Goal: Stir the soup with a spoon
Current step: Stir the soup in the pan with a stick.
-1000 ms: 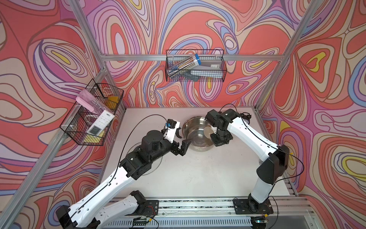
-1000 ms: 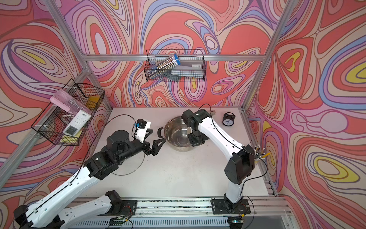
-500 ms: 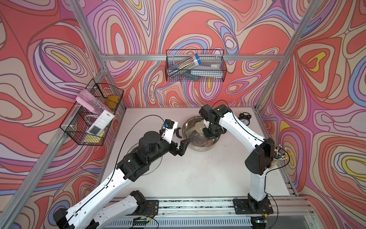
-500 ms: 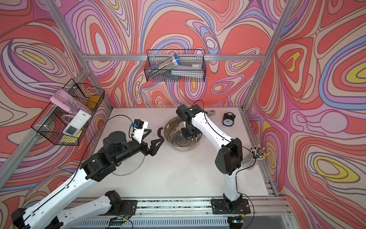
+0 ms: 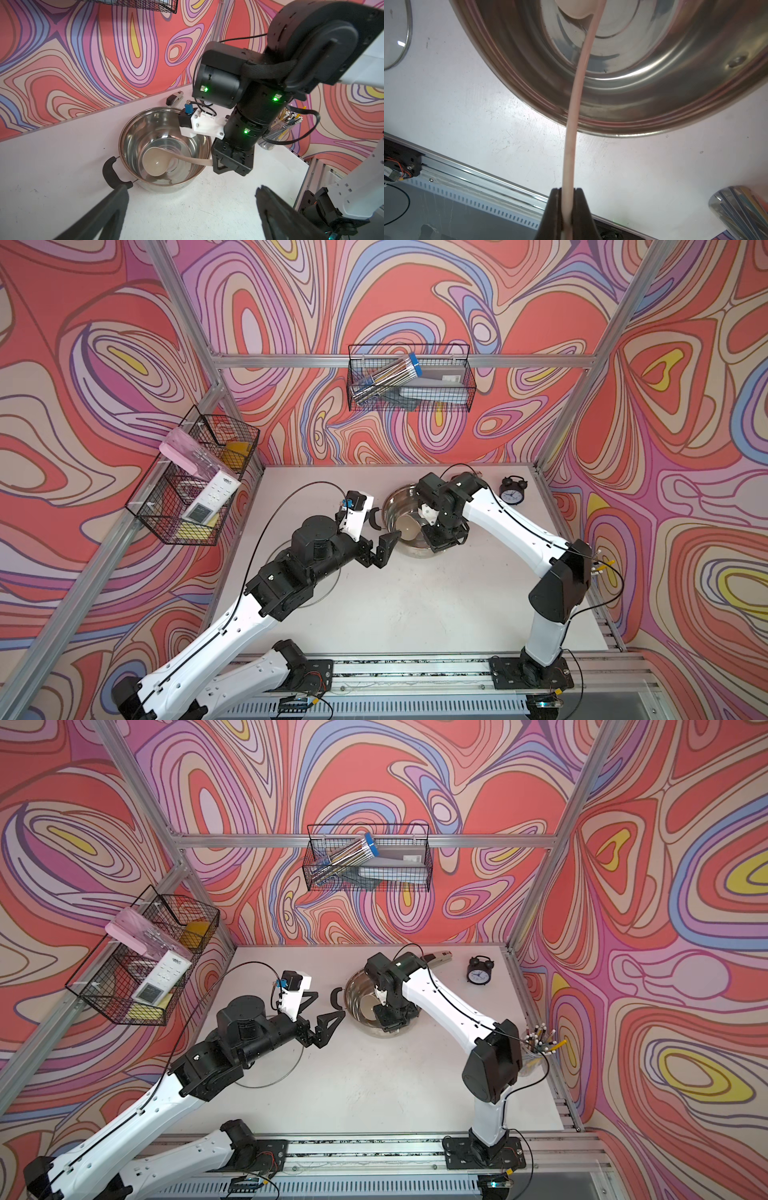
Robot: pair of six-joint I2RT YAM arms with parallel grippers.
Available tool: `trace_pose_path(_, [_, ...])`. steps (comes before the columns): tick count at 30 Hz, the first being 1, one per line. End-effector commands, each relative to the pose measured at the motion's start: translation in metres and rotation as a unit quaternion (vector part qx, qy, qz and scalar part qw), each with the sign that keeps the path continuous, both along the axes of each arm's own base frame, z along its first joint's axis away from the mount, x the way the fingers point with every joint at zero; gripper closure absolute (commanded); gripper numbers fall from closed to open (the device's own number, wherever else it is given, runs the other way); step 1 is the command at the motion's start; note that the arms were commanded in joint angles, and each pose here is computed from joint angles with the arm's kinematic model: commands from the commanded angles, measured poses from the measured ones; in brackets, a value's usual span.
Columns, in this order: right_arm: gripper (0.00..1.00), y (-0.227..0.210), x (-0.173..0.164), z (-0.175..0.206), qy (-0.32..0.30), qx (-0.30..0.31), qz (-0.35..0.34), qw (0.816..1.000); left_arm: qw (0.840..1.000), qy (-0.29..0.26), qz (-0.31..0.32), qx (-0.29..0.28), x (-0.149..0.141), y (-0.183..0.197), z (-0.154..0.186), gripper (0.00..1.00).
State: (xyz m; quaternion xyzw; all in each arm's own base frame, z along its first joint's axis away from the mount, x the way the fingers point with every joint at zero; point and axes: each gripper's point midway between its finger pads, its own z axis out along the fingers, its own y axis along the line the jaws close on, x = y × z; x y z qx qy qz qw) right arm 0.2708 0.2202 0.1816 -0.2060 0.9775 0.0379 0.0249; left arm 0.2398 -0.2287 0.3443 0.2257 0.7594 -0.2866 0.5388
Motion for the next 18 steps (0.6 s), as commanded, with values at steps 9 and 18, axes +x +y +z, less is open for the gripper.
trace_pose_path(9, [1.0, -0.059, -0.01, 0.003, -0.047, -0.085, -0.05, 0.994, 1.0, -0.001, -0.012, -0.004, 0.0, -0.007, -0.004, 0.01])
trace_pose_path(18, [1.0, -0.065, 0.033, 0.005, -0.085, -0.096, -0.081, 0.989, 1.0, -0.002, -0.006, 0.0, -0.001, -0.002, -0.005, 0.01])
